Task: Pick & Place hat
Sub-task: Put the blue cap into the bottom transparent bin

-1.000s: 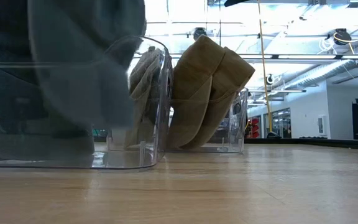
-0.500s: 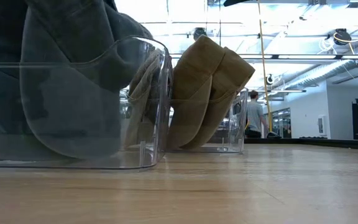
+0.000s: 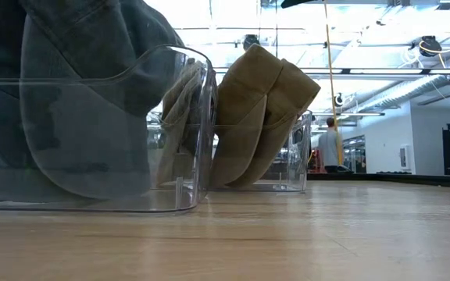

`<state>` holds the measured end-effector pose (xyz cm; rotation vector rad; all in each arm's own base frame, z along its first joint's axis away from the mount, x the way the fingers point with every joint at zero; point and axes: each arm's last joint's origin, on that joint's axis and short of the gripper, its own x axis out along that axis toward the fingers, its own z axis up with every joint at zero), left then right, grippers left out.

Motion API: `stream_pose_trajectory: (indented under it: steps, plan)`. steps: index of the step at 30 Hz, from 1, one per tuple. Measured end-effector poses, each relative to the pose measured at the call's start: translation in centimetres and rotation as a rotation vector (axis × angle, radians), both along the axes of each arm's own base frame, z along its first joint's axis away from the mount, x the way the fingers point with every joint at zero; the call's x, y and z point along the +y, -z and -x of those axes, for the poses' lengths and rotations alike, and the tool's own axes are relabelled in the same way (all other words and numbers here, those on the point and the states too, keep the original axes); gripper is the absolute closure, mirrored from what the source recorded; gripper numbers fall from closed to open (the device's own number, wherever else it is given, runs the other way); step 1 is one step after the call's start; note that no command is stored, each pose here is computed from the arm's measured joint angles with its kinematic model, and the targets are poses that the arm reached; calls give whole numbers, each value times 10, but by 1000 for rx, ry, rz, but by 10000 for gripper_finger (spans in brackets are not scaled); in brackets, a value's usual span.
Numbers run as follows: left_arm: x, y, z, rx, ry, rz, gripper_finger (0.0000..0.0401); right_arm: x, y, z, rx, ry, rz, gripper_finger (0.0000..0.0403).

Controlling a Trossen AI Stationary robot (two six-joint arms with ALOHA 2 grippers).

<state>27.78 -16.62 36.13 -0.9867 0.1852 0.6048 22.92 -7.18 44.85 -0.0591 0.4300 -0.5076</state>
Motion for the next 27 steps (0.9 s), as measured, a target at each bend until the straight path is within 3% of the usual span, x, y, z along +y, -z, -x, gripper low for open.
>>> stream_pose_trajectory:
  steps: [4,7,15,27]
  plan:
    - [9,-5,-20,-8,116,0,137,0,0,0,0,0,0,149]
    - [17,0,-32,10,134,28,141,0,0,0,1,0,0,149]
    - [22,30,-56,104,156,188,188,0,1,0,12,-2,1,149]
    - [20,44,-51,228,143,249,390,0,1,1,32,-11,23,149]
